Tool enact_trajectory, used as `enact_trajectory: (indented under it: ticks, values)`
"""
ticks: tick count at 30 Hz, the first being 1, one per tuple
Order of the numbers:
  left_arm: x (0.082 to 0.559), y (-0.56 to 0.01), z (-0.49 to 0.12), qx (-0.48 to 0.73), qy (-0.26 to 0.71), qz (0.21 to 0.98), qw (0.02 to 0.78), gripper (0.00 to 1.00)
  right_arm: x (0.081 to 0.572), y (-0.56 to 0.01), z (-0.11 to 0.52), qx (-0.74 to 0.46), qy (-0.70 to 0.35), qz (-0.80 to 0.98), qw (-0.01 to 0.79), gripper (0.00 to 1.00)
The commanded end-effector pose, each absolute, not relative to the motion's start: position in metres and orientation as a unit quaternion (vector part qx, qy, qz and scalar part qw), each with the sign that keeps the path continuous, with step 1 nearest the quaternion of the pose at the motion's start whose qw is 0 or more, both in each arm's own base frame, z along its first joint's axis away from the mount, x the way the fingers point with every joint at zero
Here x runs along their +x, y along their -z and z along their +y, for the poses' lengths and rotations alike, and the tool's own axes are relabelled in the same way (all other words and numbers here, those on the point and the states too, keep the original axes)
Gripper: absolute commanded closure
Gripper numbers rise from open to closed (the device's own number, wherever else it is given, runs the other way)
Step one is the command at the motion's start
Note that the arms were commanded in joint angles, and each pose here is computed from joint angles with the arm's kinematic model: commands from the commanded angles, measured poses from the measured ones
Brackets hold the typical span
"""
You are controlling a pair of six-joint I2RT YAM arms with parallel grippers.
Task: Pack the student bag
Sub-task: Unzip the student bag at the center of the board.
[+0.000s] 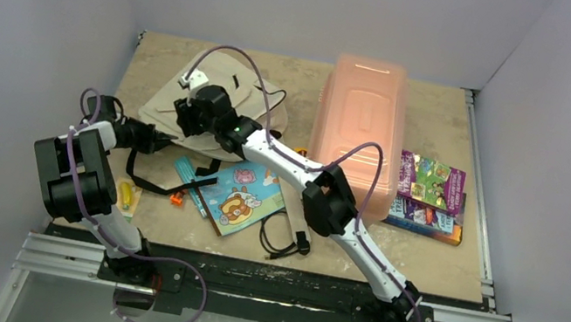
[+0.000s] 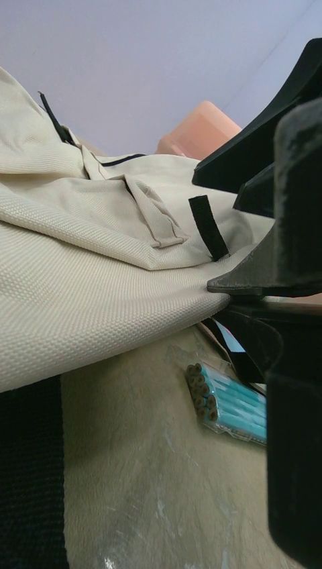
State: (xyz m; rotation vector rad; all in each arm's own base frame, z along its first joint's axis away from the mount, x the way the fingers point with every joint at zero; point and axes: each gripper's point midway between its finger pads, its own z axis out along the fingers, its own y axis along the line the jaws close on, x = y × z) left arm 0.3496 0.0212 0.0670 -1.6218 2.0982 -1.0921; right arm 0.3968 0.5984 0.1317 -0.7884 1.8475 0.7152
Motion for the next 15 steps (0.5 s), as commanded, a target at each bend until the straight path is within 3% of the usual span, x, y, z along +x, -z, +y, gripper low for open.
enact_trajectory:
  ticks: [1, 5, 9, 11, 13, 15]
  values:
    - [0.353, -0.087, 0.011, -0.527, 0.403, 0.733, 0.152, 1.00, 0.393, -0.156, 0.614, -0.332, -0.315, 0.729, 0.509, 0.48]
    - [0.353, -0.087, 0.011, -0.527, 0.403, 0.733, 0.152, 1.00, 0.394, -0.146, 0.616, -0.332, -0.311, 0.732, 0.507, 0.47]
    - [0.353, -0.086, 0.012, -0.528, 0.402, 0.732, 0.151, 1.00, 0.398, -0.137, 0.613, -0.326, -0.297, 0.740, 0.508, 0.56]
    - [0.353, -0.086, 0.012, -0.528, 0.402, 0.733, 0.152, 1.00, 0.400, -0.136, 0.612, -0.325, -0.292, 0.741, 0.509, 0.66]
    - [0.353, -0.085, 0.012, -0.529, 0.401, 0.733, 0.151, 1.00, 0.401, -0.143, 0.610, -0.318, -0.288, 0.743, 0.513, 0.87]
    - [0.353, -0.082, 0.015, -0.534, 0.398, 0.731, 0.147, 1.00, 0.399, -0.157, 0.605, -0.309, -0.290, 0.744, 0.516, 1.00]
